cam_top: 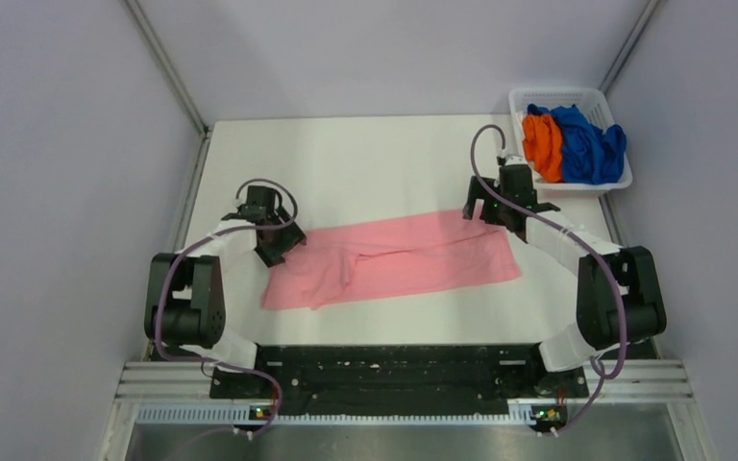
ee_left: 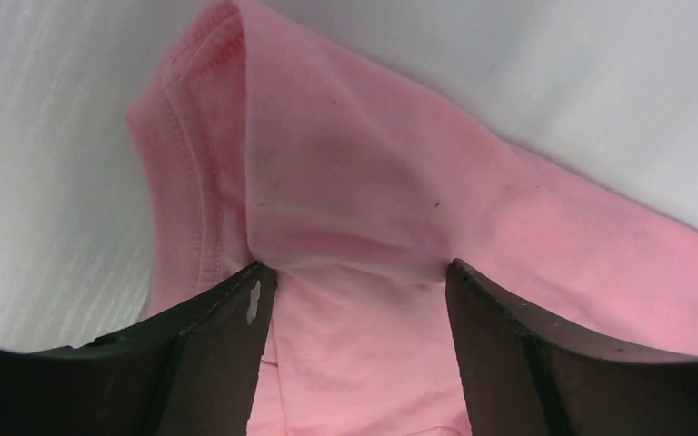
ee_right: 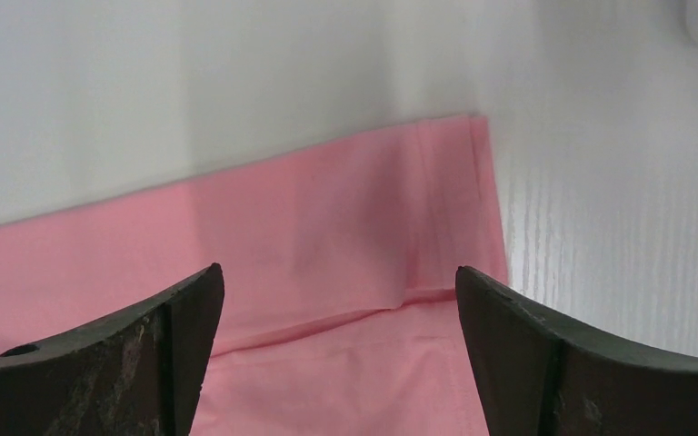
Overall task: Fold and stack the t-shirts
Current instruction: Fold the other side of the tshirt into a rectangle
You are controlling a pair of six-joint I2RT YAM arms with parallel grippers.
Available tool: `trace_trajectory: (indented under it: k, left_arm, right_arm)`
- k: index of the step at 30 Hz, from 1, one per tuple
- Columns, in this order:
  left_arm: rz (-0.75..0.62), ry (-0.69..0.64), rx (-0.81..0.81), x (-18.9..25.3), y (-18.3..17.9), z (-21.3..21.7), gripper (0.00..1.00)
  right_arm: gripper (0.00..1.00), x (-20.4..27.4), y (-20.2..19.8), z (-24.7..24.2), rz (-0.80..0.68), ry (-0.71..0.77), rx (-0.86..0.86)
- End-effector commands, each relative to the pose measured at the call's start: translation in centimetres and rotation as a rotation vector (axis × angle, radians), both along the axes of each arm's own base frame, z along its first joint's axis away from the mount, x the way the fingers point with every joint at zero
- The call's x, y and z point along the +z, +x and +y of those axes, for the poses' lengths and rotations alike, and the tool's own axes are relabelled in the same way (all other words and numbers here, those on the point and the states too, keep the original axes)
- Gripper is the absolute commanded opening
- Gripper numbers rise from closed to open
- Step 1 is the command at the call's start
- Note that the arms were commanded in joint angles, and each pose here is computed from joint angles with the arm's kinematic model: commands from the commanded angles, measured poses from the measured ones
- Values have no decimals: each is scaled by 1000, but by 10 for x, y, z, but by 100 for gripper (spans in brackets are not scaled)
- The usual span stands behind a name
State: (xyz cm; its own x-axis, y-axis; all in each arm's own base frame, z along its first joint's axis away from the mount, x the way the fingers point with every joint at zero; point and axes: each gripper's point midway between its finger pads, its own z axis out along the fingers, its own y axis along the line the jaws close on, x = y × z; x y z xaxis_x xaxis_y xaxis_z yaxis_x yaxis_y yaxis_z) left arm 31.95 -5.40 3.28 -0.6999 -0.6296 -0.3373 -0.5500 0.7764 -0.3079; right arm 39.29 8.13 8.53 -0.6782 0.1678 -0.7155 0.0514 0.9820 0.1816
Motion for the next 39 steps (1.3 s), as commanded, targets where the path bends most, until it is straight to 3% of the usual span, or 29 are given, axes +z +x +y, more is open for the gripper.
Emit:
trace_trajectory:
  k: [1,14,31,39]
  left_arm:
    - [-36,-100,-71,3,14,-20,72]
    - [-3,-49,-38,23,-47,-14,70]
    - [-18,-24,-52,-3,-22,-16,59]
    - [-54,-37,-47,12,-14,-18,53]
  right_arm:
    - [96,21,3,16,-82,90,53]
    - [96,11,-1,25,-57,88,97]
    - [96,6,-7,22,-41,73,90]
    - [96,6,-7,17,-40,47,74]
